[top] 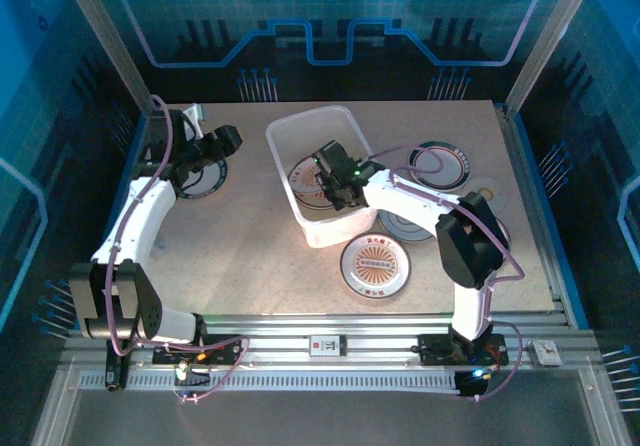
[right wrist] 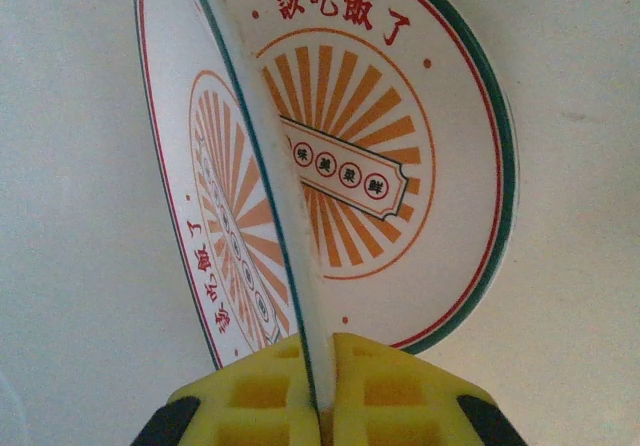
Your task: Place the plates into the plastic bin on the countertop
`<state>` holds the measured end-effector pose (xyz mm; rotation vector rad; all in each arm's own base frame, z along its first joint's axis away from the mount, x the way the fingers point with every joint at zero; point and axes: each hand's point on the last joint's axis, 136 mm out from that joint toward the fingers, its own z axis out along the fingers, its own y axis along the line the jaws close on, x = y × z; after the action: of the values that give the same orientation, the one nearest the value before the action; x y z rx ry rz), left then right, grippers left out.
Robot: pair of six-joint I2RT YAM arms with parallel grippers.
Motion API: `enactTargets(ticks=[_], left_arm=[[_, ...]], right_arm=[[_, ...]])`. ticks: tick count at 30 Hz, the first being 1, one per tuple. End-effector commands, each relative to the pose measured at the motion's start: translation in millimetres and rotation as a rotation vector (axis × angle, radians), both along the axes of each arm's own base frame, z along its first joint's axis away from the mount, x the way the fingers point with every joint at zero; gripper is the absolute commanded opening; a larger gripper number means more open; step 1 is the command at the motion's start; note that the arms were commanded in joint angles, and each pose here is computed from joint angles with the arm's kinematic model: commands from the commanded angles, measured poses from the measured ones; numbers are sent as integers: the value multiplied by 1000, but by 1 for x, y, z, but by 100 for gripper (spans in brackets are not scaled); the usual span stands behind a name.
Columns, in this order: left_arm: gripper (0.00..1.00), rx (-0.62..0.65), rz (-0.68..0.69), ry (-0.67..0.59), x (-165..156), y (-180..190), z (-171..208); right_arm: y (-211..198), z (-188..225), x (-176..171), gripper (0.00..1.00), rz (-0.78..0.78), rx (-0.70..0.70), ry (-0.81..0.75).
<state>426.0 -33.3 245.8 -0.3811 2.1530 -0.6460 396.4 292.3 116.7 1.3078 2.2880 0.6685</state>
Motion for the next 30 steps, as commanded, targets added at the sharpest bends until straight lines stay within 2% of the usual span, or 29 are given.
enactTargets(ticks=[1, 6, 12, 23, 26, 28, 30], left_arm=[[73, -19, -13, -5, -8, -1, 6], [73, -16, -10, 6, -9, 0, 4], [73, -20, -8, 14, -8, 0, 3], [73, -29, 1, 34, -8, 0, -1], [74, -32, 1, 38, -8, 0, -2], [73, -35, 3, 41, -8, 0, -3], [73, -38, 4, 44, -7, 0, -3]], right_arm=[[1, -8, 4, 3, -37, -20, -20], [1, -18, 4, 4, -50, -23, -8], [0, -23, 3, 21, -42, -31, -2], [2, -24, 4, 74, 17, -61, -8], [4, -25, 3, 83, 55, -81, 9], [3, -25, 4, 100, 68, -103, 11], [2, -26, 3, 100, 73, -112, 21]])
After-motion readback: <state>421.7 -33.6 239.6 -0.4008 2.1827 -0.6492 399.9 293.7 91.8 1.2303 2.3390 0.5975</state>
